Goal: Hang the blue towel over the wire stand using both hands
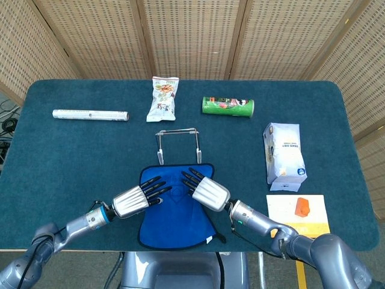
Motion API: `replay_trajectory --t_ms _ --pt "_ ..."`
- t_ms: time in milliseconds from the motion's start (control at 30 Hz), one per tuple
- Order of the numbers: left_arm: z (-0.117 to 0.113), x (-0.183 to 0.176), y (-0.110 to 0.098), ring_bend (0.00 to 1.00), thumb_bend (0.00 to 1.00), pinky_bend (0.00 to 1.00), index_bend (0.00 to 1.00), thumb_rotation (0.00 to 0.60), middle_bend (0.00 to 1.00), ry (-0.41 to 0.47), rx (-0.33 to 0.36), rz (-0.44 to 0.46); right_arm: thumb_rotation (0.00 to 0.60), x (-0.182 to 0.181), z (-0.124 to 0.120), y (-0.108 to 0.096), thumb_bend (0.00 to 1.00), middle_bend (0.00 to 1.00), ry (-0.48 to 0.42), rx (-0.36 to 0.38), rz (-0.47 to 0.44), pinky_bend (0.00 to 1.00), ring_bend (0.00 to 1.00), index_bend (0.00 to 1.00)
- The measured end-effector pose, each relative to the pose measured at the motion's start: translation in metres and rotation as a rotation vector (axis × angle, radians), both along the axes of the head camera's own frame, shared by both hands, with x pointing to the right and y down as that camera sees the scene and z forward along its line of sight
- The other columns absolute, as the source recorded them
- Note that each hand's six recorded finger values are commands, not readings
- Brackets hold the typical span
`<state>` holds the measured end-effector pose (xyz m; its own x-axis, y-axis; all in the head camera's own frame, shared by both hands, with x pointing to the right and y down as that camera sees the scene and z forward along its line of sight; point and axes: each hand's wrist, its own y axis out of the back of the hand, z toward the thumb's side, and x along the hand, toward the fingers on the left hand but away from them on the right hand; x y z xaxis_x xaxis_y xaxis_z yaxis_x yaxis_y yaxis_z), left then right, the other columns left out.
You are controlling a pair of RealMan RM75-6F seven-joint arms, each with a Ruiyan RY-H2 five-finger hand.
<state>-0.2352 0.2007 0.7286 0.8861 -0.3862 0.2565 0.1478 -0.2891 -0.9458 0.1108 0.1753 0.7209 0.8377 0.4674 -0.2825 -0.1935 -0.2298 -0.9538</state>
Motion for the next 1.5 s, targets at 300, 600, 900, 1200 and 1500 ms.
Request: replay_trajectory --t_ms 300,600,900,1200,1500 --pt "-0.003 -0.001 0.000 0.00 0.49 0.00 0.68 0.600 0.00 0.033 -0.022 -0.035 0.600 0.003 0.000 0.000 0.52 0.21 -0.007 -0.013 0.017 0.11 0.05 0.61" --pt "-0.015 -0.004 -0.011 0.00 0.49 0.00 0.69 0.600 0.00 0.100 -0.017 -0.110 0.600 0.006 -0.013 -0.005 0.52 0.21 -0.065 -0.034 0.074 0.11 0.05 0.62" --pt "-0.043 -0.003 -0.034 0.00 0.49 0.00 0.69 0.600 0.00 0.247 0.002 -0.219 0.600 0.006 -0.048 -0.018 0.52 0.21 -0.164 -0.060 0.178 0.11 0.05 0.62" --pt "-0.073 -0.003 -0.059 0.00 0.49 0.00 0.70 0.600 0.00 0.346 0.027 -0.288 0.600 0.004 -0.090 -0.037 0.52 0.21 -0.249 -0.066 0.275 0.11 0.05 0.62" --pt "-0.109 0.005 -0.091 0.00 0.49 0.00 0.70 0.600 0.00 0.414 0.027 -0.371 0.600 -0.001 -0.127 -0.077 0.52 0.21 -0.325 -0.091 0.438 0.11 0.05 0.62"
